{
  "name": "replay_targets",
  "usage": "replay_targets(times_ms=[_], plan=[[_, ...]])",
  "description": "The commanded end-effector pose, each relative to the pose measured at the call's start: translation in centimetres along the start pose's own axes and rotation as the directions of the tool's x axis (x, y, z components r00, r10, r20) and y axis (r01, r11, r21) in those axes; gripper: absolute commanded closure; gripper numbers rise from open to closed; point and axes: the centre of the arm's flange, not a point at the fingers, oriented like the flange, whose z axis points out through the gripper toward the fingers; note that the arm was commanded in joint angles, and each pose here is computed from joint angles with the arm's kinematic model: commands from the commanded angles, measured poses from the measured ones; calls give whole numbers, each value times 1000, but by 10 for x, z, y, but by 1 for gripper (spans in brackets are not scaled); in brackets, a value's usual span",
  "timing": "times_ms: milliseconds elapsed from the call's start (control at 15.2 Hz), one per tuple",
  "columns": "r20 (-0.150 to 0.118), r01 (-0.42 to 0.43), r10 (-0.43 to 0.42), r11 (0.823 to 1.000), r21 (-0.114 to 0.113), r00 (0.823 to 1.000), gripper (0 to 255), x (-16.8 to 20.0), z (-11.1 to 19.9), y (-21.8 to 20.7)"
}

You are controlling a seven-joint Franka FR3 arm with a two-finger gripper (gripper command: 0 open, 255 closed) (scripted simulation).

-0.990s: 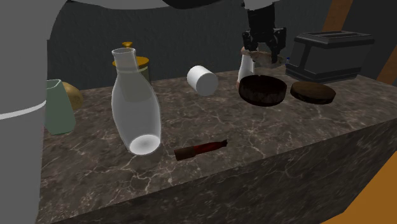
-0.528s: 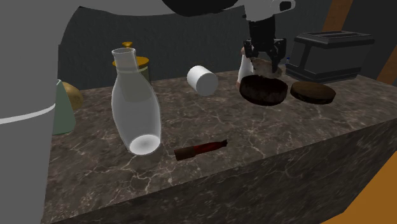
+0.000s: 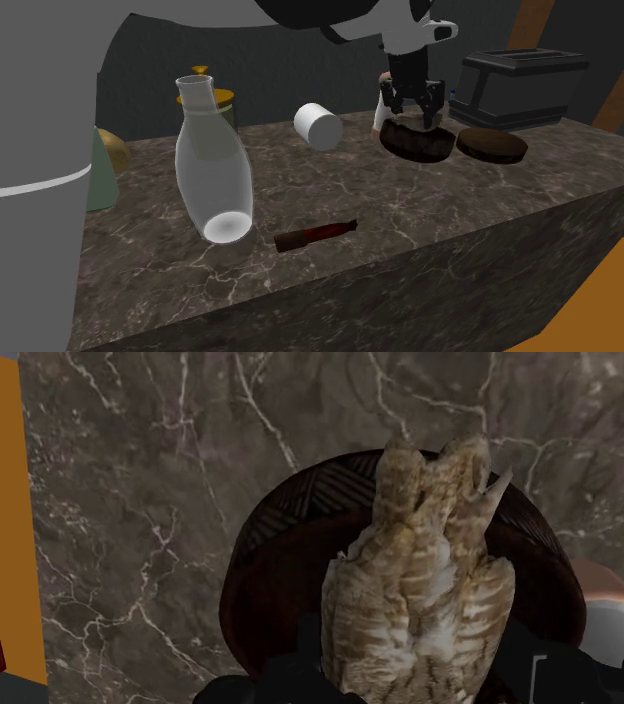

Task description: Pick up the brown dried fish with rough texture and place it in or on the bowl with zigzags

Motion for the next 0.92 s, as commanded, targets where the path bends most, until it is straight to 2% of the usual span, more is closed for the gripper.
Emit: replay_targets(times_ms=[0,330,396,726,858], plan=[[2,0,0,1000,-1,1000,255,-1,3,0],[2,0,0,1000,-1,1000,255,-1,3,0],[2,0,0,1000,-1,1000,0,-1,3,0],[2,0,0,1000,-1,1000,0,-1,3,0],[2,0,0,1000,-1,1000,0,-1,-24,0]])
